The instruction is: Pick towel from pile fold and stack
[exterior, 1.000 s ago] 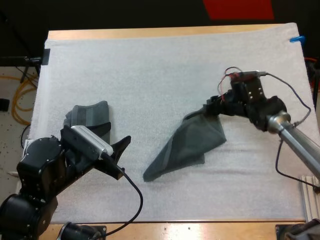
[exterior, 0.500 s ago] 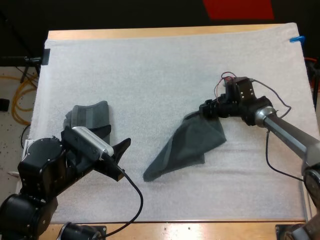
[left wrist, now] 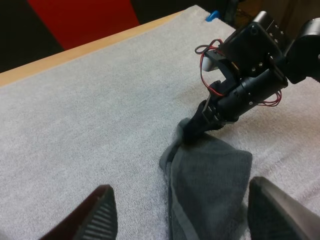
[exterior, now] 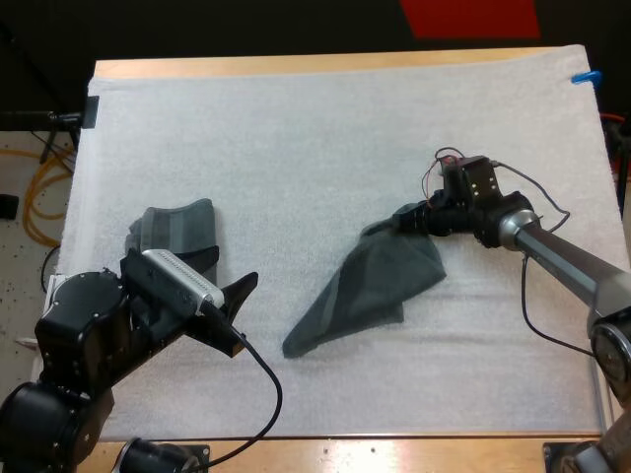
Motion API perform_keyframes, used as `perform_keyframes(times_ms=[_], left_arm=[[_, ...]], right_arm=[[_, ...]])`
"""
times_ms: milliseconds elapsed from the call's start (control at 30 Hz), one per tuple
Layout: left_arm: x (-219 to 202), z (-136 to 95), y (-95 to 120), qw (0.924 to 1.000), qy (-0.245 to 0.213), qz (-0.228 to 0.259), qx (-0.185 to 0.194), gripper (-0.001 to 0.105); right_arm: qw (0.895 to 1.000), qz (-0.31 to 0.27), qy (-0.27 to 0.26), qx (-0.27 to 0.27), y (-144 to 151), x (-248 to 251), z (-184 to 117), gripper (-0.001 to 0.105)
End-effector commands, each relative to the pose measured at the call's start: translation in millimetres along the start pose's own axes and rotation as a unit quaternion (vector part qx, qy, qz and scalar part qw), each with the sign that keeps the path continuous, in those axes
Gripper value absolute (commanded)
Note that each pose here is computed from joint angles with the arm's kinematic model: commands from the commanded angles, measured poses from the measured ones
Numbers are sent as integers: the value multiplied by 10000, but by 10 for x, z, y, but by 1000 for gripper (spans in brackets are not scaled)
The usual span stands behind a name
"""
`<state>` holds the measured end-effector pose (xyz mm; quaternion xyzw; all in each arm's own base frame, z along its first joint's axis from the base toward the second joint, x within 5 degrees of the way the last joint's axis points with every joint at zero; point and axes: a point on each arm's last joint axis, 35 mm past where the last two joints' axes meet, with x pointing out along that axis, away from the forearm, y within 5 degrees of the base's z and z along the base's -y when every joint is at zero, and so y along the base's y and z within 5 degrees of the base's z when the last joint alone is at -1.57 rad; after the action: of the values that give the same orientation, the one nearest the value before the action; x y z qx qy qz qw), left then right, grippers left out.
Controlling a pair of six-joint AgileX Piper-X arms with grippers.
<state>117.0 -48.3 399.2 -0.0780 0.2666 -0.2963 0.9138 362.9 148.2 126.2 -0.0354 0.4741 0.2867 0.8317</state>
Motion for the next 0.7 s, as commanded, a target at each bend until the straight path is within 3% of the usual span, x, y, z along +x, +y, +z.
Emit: perform_keyframes(times_ms=[0,200,400,500,567,600,667], left_arm=[[-16,17,-16,10000,-33,-54,-1,56],[-16,17,-16,10000,-33,-54,-1,56],[-16,17,-16,10000,-33,-54,-1,56],[-16,17,-16,10000,-33,-54,-1,56],[-16,17,-16,10000,-33,-54,-1,56],[-16,17,-16,10000,-33,-54,-1,56],[-16,17,-16,10000,-33,-54,-1,56]], right_arm=[[9999,86,-93,-54,9,-45,37,0],[9972,-4,-705,-256,92,-377,257,0],[9783,-523,-1914,-594,222,-982,587,0],[9598,-1120,-2371,-1001,284,-1333,693,0],[9376,-1708,-2648,-1469,345,-1661,766,0],[9326,-1847,-2696,-1534,354,-1723,780,0],[9056,-2361,-2965,-1901,427,-2067,829,0]])
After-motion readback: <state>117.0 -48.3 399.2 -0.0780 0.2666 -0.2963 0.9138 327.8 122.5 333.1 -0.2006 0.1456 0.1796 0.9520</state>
